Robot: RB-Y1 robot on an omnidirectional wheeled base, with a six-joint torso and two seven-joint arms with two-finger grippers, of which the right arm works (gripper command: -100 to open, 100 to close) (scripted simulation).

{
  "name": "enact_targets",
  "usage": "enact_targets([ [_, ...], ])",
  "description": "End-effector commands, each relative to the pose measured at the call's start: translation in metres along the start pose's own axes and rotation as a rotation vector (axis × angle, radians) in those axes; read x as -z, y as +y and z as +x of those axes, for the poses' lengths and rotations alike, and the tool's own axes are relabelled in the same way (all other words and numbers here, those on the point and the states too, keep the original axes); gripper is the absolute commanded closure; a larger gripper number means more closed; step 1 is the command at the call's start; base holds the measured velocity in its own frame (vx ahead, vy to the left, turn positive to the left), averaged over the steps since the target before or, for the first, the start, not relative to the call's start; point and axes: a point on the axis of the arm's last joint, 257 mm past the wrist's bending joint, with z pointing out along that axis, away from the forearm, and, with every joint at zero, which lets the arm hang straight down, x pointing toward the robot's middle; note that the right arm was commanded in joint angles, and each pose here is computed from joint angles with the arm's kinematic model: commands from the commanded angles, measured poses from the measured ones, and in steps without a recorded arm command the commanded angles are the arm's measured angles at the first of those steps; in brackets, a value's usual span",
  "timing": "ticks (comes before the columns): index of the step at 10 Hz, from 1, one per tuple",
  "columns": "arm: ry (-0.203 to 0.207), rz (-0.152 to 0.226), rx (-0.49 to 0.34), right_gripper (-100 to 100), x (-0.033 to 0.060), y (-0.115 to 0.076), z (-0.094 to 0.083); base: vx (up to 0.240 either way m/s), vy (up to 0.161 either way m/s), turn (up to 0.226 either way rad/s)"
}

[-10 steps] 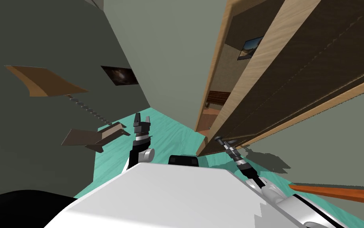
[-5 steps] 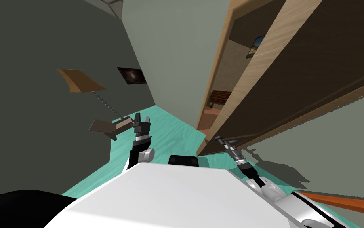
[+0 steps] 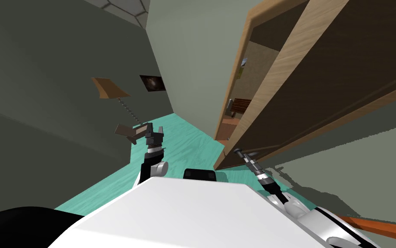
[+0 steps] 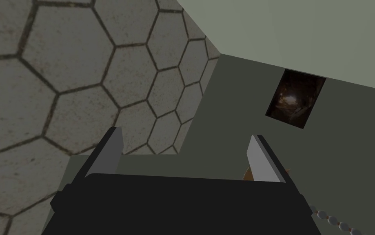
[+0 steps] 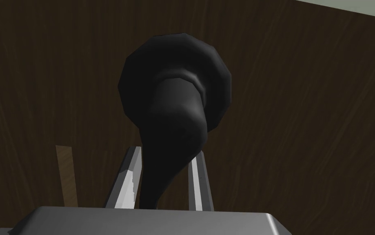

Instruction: Pull the door open

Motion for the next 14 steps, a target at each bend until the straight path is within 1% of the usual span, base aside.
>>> enact_targets([
  [1, -0.006, -0.002, 0.008, 100, 0.0, 0.0023, -0.0045, -0.135, -0.079, 0.091],
  [3, -0.006, -0.002, 0.008, 100, 0.0, 0.0023, -0.0045, -0.082, -0.045, 0.044],
  [4, 0.001, 0.004, 0.0, 100, 0.0, -0.0017, 0.0013, -0.014, 0.0, 0.0],
  [7, -0.001, 0.003, 0.0, 100, 0.0028, -0.0012, 0.0001, -0.153, -0.07, 0.165],
  [9, -0.001, 0.003, 0.0, 100, 0.0028, -0.0012, 0.0001, -0.089, -0.042, 0.019],
  [14, -0.005, 0.0, 0.005, 100, 0.0069, 0.0006, -0.0033, -0.165, -0.082, 0.174],
])
